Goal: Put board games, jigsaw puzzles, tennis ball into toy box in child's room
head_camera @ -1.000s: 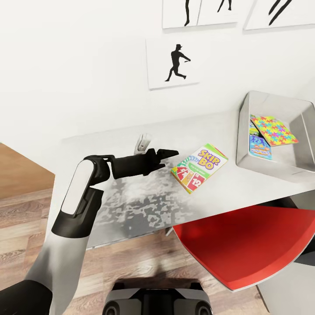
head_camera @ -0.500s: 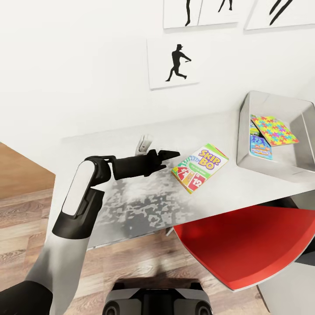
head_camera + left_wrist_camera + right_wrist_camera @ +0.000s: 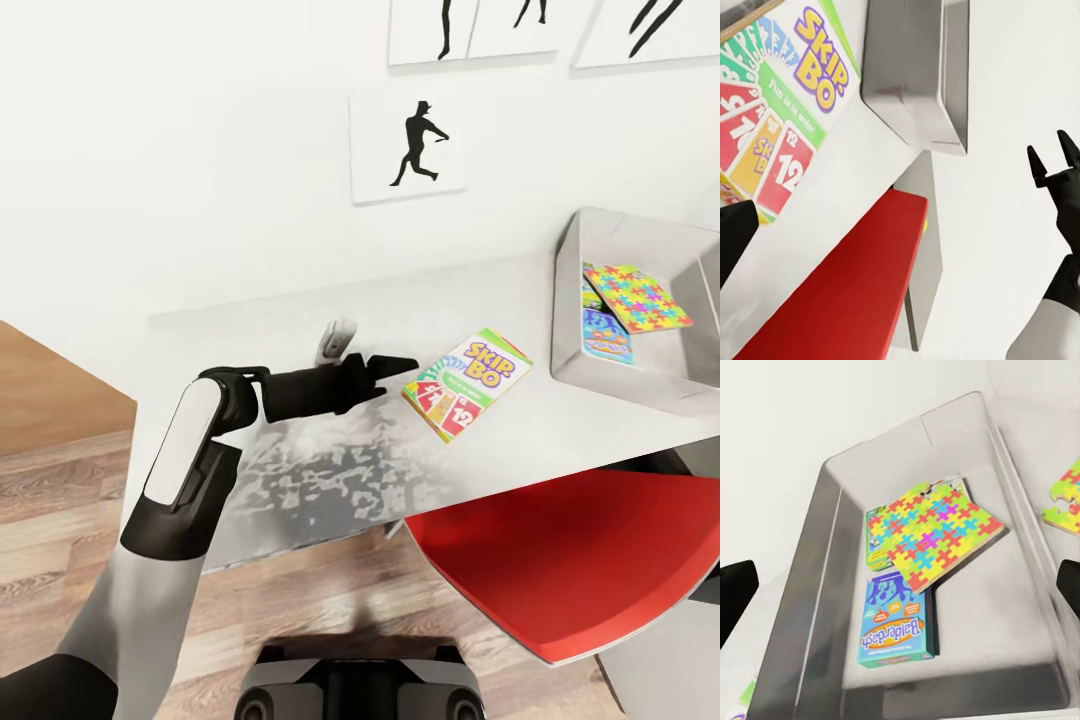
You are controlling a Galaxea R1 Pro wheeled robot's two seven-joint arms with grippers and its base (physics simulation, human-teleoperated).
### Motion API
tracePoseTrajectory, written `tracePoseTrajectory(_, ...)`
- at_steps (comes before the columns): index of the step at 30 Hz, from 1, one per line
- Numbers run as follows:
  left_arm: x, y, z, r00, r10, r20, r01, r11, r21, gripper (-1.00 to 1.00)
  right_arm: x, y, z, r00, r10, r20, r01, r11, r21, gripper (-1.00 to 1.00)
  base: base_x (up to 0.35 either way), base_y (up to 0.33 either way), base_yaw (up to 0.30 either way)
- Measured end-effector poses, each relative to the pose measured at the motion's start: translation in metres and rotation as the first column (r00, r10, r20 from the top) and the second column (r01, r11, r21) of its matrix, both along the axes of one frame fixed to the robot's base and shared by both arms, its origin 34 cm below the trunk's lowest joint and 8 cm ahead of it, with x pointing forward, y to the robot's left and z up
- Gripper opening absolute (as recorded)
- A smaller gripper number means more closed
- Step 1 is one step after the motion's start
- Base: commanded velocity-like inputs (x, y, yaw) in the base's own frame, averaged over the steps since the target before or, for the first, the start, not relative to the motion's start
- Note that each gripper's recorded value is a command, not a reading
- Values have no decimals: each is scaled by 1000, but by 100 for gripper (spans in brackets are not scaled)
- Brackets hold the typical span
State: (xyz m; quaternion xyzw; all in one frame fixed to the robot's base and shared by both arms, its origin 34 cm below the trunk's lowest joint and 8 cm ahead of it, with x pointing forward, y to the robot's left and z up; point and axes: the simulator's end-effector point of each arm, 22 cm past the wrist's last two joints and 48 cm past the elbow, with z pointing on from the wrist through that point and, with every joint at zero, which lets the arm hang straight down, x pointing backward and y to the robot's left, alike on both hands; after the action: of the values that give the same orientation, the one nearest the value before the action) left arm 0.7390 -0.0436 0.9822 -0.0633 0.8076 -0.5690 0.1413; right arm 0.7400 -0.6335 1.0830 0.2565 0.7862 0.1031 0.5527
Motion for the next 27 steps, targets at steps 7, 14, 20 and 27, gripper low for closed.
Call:
tracePoseTrajectory(7, -1, 0, 0, 1000, -2, -1, 2, 1000, -1, 100, 1, 2, -1, 1000, 4, 0, -4, 1000, 4, 100, 0, 9, 0)
tracePoseTrajectory(14, -1, -1, 0, 1000, -2, -1, 2, 1000, -2, 100, 1, 3, -2, 1000, 6, 0, -6, 1000, 4, 100, 0, 3, 0)
tracePoseTrajectory(20, -1, 0, 0, 1000, -2, -1, 2, 1000, -2, 100, 1, 4, -2, 1000, 8, 1, -8, 1000, 4, 100, 0, 48, 0)
tracePoseTrajectory(27, -1, 0, 0, 1000, -1, -1, 1, 1000, -3, 100, 2, 5, -2, 1000, 10, 0, -10, 1000, 5, 100, 0, 188, 0)
